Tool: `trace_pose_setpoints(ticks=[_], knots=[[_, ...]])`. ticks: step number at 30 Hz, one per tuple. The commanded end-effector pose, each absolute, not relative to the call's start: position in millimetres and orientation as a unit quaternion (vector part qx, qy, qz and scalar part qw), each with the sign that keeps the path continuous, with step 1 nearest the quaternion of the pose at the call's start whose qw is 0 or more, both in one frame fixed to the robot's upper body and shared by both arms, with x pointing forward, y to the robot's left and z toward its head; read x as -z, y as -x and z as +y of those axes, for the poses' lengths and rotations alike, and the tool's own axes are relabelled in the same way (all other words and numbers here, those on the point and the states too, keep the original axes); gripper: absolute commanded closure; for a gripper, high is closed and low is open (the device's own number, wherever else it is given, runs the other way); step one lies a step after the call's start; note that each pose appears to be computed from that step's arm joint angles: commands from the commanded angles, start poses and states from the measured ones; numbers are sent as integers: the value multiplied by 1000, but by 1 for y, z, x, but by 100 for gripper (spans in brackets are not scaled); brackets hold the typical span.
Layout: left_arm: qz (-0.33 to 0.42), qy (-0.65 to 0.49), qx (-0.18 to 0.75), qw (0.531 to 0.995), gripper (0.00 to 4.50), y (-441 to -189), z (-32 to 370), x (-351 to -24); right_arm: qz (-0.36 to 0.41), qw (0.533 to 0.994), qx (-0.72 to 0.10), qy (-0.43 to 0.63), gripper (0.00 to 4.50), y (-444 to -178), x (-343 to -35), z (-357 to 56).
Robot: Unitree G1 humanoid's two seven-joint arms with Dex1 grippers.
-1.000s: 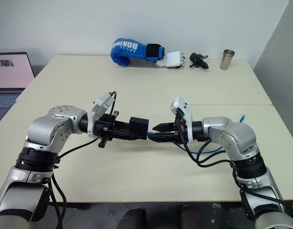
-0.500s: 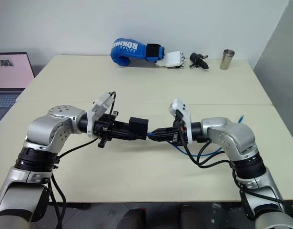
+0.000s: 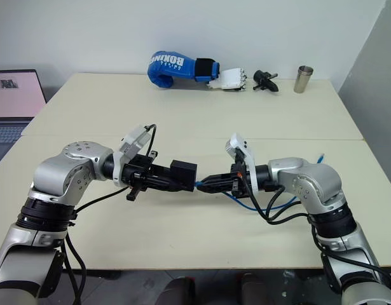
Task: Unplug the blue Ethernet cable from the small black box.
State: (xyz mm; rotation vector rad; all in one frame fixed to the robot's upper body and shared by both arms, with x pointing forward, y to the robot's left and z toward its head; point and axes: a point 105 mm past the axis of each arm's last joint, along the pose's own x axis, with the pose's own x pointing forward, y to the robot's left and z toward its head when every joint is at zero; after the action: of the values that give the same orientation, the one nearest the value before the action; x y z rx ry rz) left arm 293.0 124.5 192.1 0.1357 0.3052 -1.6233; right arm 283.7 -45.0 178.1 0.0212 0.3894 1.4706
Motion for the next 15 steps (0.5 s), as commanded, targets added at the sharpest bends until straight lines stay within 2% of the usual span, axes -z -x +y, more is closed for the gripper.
trace_pose_setpoints(ticks=[1, 9, 11, 15], knots=[[115, -86, 683, 717, 370, -303, 154, -214, 217, 764, -607, -4, 448, -299, -160, -81], [117, -86, 687, 712, 370, -302, 152, -211, 193, 764, -616, -10, 448, -296, -171, -76], [115, -86, 683, 716, 370, -304, 152, -211, 176, 787, -592, -6, 448, -307, -173, -78], [103, -80, 664, 736, 370, -310, 153, -212, 134, 863, -485, 41, 448, -350, -171, -99]])
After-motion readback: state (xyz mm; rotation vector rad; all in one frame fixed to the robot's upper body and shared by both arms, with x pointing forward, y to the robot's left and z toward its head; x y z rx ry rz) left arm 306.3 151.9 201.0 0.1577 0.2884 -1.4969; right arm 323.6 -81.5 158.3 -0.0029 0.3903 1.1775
